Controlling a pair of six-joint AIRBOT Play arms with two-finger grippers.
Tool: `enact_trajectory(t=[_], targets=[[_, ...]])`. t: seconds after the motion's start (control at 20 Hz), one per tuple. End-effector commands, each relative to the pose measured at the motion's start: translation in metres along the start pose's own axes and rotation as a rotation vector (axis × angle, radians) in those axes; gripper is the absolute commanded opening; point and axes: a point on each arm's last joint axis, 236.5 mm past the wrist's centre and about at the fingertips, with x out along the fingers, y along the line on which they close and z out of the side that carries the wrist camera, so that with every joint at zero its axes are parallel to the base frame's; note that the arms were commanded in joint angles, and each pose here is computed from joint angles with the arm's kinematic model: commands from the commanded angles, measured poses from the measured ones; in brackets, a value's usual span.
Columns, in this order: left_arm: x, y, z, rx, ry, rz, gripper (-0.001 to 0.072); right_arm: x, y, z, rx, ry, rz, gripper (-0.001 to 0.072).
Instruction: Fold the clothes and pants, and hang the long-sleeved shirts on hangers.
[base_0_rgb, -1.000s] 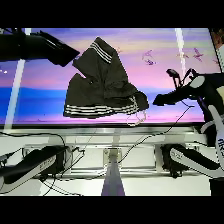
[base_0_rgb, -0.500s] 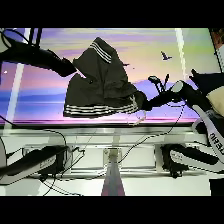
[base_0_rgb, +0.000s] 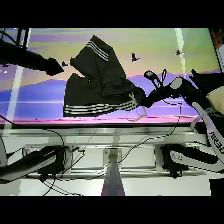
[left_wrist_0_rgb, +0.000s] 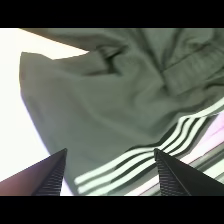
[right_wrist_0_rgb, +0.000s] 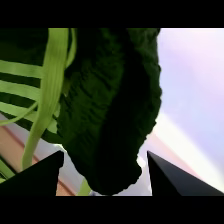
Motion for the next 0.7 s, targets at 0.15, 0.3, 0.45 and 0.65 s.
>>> enact_trajectory(t=[0.15,0.3,0.45,0.65], targets=[[-0.013,0.059,-0.036,-0.185,0.026,0.048,0.0626,-0.003,0.032,-0.001,-0.123,0.0,0.134,0.0479],[0.011,0.073,-0.087,-0.316,0.122,0.006,0.0625,-0.005,0.044,-0.011,-0.108,0.041,0.188,0.0404],[0.035,0.077,-0.139,-0.403,0.21,-0.05,0.0625,-0.005,0.045,-0.012,-0.073,0.049,0.194,0.0312],[0.053,0.084,-0.189,-0.552,0.283,-0.11,0.0625,-0.004,0.047,-0.013,-0.049,0.051,0.203,0.0325]])
